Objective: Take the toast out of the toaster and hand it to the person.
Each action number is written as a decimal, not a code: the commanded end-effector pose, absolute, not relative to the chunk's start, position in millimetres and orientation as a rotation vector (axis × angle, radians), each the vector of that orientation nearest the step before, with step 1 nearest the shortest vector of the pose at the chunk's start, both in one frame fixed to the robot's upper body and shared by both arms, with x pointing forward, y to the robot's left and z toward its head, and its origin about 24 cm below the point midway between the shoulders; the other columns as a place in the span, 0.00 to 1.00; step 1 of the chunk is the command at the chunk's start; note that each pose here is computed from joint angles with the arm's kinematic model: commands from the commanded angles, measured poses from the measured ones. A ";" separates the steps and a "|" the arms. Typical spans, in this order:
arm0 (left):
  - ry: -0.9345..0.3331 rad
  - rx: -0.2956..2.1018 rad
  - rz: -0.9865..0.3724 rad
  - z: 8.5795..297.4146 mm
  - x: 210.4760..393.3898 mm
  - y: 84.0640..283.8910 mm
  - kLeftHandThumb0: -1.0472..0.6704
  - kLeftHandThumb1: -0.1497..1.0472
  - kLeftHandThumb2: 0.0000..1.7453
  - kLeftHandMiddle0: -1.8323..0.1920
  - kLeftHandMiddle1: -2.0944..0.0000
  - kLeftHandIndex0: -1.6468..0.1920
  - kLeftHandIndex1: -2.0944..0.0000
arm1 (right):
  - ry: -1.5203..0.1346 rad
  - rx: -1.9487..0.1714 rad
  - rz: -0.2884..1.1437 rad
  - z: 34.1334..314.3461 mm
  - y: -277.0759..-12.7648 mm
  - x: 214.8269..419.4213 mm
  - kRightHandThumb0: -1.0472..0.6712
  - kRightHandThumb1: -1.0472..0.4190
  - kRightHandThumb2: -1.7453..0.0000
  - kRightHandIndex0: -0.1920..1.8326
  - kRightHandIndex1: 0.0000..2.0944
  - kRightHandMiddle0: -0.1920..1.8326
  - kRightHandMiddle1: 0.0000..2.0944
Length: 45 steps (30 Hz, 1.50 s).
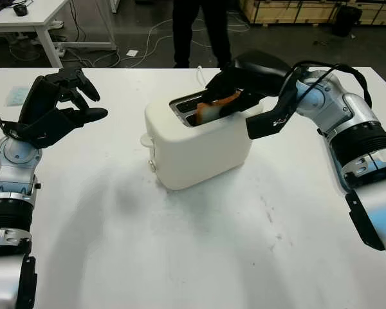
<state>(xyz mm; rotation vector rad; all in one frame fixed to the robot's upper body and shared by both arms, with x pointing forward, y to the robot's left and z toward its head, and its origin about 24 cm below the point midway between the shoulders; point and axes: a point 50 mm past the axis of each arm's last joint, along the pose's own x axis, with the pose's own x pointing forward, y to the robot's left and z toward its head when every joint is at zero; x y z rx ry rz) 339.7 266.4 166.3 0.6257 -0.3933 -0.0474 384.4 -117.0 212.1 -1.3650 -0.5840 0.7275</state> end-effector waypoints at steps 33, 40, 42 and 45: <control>-0.403 0.621 -0.048 166.6 341.0 264.8 0.00 0.84 0.00 0.55 0.28 0.54 0.28 | -0.637 -1.442 0.673 212.2 -126.0 390.0 0.30 0.09 0.82 0.65 0.83 0.57 0.83; -0.389 0.623 -0.046 165.8 340.9 265.1 0.00 0.83 0.00 0.55 0.28 0.55 0.27 | -0.594 -1.357 0.593 223.5 -137.2 397.4 0.27 0.09 0.77 0.59 0.83 0.50 0.83; -0.395 0.624 -0.044 165.7 341.1 264.5 0.00 0.84 0.00 0.55 0.28 0.55 0.27 | -0.577 -1.342 0.575 227.4 -139.7 399.4 0.27 0.09 0.76 0.58 0.83 0.49 0.83; -0.397 0.614 -0.045 165.2 341.5 263.6 0.00 0.84 0.00 0.55 0.28 0.55 0.27 | -0.568 -1.323 0.546 235.1 -143.0 401.4 0.27 0.09 0.75 0.57 0.83 0.46 0.83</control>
